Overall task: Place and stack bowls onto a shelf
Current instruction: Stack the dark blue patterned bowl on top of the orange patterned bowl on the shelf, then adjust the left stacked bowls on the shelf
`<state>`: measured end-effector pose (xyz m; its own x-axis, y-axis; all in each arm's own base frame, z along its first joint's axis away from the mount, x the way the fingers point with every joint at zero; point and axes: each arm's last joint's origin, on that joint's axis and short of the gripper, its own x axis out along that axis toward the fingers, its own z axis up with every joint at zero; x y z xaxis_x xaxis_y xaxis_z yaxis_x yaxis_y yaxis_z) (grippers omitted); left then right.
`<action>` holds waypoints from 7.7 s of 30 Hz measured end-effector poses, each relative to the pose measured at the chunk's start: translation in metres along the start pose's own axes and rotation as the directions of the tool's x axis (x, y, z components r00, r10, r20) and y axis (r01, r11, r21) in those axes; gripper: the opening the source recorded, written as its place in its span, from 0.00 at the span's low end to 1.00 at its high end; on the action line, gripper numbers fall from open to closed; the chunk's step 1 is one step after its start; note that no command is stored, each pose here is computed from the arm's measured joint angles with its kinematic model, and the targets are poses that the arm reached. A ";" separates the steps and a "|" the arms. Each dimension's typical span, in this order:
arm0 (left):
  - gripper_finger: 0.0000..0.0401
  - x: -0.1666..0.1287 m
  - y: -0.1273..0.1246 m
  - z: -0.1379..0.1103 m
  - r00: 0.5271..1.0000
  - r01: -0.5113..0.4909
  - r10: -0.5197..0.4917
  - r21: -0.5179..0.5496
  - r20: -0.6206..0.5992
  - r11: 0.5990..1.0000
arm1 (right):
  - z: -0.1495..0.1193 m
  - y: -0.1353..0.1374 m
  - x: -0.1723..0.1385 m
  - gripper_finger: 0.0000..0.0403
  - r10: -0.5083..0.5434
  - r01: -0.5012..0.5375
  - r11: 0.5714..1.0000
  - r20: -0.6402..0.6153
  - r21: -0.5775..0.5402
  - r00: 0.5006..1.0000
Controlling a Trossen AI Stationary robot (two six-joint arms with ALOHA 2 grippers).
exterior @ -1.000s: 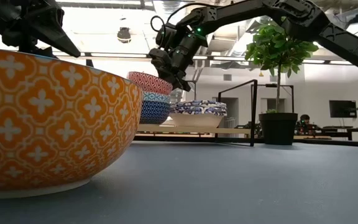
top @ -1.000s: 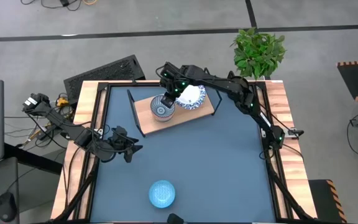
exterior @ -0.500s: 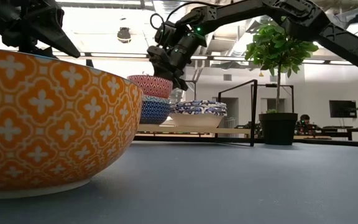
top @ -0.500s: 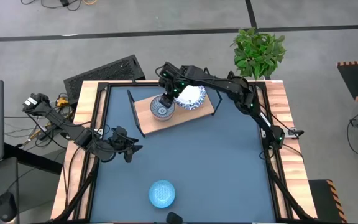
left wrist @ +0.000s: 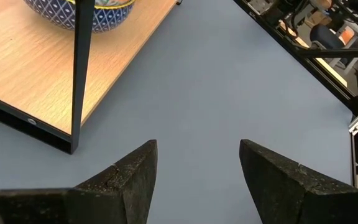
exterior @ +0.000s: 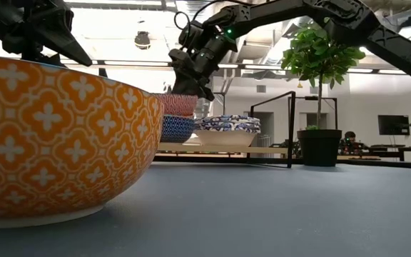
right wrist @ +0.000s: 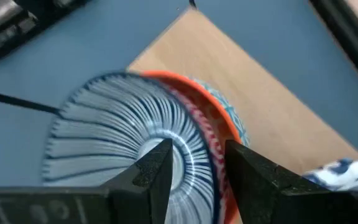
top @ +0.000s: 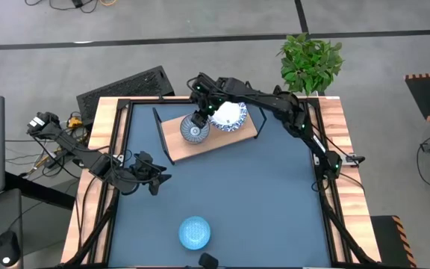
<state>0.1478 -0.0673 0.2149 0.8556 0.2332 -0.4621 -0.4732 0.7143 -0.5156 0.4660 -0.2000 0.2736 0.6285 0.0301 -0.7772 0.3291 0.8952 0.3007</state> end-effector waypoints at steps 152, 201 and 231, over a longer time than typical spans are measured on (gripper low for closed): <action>0.01 0.063 0.082 0.202 0.943 -0.330 0.334 0.201 0.019 0.922 | -0.057 0.113 -0.070 0.30 -0.138 0.169 0.563 0.110 -0.809 0.984; 0.27 -0.015 0.037 0.203 0.951 -0.210 0.156 0.189 0.268 0.959 | -0.046 0.130 -0.036 0.07 -0.281 0.252 0.418 0.140 -0.873 0.950; 0.27 -0.015 0.040 0.200 0.953 -0.233 0.190 0.169 0.236 0.958 | -0.029 0.084 -0.007 0.07 -0.240 0.252 0.448 0.156 -0.858 0.958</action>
<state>0.1583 0.0897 0.3451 0.7750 0.5136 -0.3682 -0.6169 0.7413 -0.2645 0.4689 -0.1119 0.2887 0.6330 -0.2554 -0.7308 -0.2989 0.7901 -0.5351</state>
